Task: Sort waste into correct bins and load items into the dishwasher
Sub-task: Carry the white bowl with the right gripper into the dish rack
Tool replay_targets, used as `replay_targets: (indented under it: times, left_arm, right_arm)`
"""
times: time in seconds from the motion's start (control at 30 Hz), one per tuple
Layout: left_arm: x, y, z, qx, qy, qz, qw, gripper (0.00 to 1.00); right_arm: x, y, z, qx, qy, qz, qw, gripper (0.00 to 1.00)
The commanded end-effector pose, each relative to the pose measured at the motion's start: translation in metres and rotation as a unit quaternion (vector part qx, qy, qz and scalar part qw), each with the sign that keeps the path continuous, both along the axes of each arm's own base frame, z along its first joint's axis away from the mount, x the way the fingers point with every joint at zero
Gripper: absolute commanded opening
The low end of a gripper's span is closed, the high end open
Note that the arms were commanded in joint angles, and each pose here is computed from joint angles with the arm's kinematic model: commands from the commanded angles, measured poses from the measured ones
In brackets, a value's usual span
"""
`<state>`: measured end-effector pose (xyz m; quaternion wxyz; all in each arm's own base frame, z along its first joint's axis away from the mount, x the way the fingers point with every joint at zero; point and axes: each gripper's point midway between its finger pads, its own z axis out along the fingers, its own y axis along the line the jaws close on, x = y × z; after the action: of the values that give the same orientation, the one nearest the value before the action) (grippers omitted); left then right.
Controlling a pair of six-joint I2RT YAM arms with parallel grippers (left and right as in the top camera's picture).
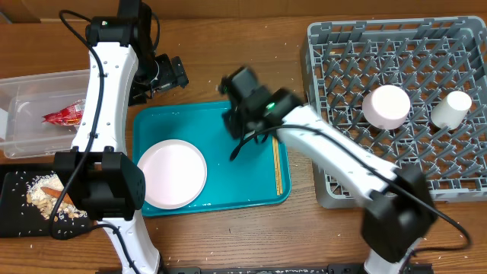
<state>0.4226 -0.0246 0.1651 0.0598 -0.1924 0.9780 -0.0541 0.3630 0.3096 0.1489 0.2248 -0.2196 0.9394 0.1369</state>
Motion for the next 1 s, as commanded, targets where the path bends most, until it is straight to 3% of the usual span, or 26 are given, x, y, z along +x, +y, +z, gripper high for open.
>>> replay_targets:
  times: [0.0, 0.13, 0.27, 0.53, 0.77, 0.97]
  left_arm:
    - [-0.002, -0.004, 0.002, -0.005, -0.001, 0.003, 1.000, 1.00]
    - [-0.002, -0.004, 0.002, -0.005, -0.001, 0.003, 1.000, 1.00]
    - [-0.002, -0.004, 0.002, -0.005, -0.001, 0.003, 1.000, 1.00]
    - [-0.002, -0.004, 0.002, -0.005, -0.001, 0.003, 1.000, 1.00]
    - [-0.002, -0.004, 0.002, -0.005, -0.001, 0.003, 1.000, 1.00]
    - [-0.002, -0.004, 0.002, -0.005, -0.001, 0.003, 1.000, 1.00]
  right_arm:
    - [0.031, -0.042, 0.095, 0.086, -0.063, -0.067, 0.992, 0.04]
    - [0.048, -0.108, 0.115, 0.177, -0.008, -0.102, 0.979, 0.04]
    - [0.059, -0.205, 0.119, 0.289, 0.056, -0.157, 0.943, 0.04]
    - [0.025, -0.350, 0.095, 0.387, 0.098, -0.290, 0.870, 0.04]
    - [-0.009, -0.388, 0.076, 0.497, 0.101, -0.312, 0.804, 0.04]
    - [-0.021, -0.386, 0.038, 0.518, 0.112, -0.323, 0.784, 0.04]
